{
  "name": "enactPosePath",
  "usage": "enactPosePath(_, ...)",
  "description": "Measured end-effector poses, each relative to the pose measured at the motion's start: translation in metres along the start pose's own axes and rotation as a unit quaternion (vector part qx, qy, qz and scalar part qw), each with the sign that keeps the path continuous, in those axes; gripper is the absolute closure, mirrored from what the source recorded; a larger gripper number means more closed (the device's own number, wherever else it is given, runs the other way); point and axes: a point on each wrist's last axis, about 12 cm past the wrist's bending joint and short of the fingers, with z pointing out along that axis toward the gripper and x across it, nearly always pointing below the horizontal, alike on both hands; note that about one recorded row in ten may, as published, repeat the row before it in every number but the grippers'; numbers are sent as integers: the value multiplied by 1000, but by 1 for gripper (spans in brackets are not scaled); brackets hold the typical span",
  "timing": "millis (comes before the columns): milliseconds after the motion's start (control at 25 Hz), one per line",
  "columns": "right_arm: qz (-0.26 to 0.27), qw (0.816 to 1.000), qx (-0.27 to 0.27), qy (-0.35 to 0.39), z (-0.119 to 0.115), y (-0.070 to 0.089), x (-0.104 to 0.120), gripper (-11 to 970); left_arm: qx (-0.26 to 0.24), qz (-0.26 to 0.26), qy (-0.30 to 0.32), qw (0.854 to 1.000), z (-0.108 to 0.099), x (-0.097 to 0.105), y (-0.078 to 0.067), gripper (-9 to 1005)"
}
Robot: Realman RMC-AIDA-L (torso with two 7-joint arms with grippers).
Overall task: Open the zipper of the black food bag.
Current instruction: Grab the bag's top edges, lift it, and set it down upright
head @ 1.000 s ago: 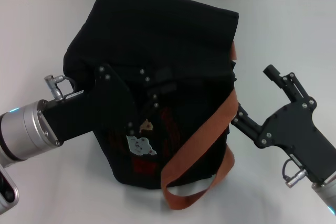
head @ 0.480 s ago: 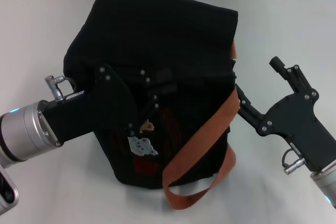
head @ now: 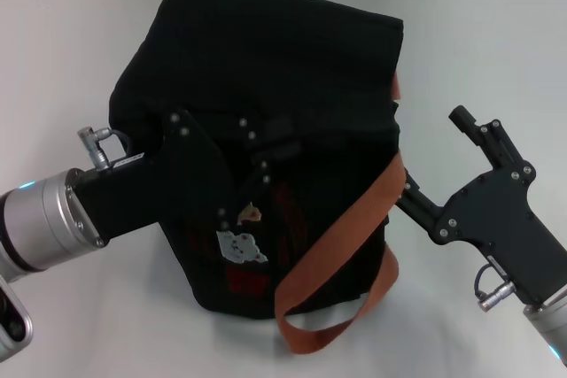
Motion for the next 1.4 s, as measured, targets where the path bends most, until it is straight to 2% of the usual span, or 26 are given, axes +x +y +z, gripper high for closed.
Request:
enactPosePath(320, 4, 1000, -9, 7, 2, 3, 2, 128, 1, -1, -2, 1000, 2, 1, 1, 912)
enactPosePath(560, 12, 1000, -7, -8, -7, 8, -3, 128, 1, -1, -2, 1000, 2, 1, 1, 912)
enactPosePath(1000, 3, 1000, -2, 10, 8, 0, 3, 128, 1, -1, -3, 1000, 2, 1, 1, 911)
enactPosePath(1400, 1, 1000, 10, 2, 11, -3, 1, 127, 1, -1, -4, 1000, 2, 0, 1, 911)
